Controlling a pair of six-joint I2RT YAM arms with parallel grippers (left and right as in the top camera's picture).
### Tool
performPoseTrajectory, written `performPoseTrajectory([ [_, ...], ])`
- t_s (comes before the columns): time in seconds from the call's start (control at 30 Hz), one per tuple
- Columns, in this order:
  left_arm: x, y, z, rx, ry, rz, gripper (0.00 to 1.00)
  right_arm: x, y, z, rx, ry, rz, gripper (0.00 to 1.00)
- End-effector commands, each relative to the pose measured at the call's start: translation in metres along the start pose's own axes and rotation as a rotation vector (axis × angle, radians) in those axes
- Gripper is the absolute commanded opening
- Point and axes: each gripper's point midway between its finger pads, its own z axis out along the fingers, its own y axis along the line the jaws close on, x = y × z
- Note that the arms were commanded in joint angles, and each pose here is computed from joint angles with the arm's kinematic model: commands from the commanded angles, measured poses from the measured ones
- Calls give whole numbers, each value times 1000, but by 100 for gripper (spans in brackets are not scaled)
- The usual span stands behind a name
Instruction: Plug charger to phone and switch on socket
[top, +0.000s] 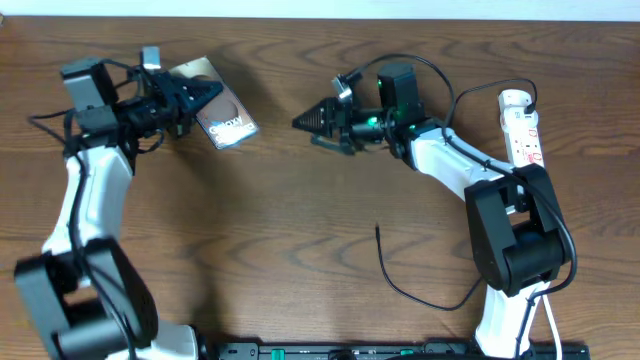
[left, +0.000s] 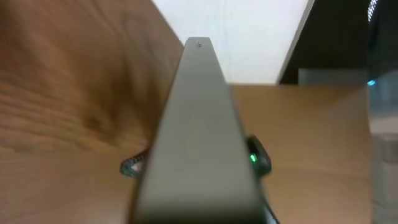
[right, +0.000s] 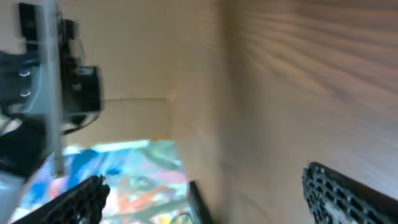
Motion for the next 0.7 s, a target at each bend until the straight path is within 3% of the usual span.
performPoseTrajectory([
  [0.0,12,-7,3,92,114,52,7,-19,-17,-18,173,-83,-165,99],
  [0.17,11,4,7,100,127,132,7,-22,-51,-55,538,-76,-160,99],
  [0.4,23,3,21,108,167,198,7,-28,-58,-121,986,-92,-151,99],
  [0.67,45,8,49,120,248,259,7,-1,-65,-154,1194,-3,-105,99],
])
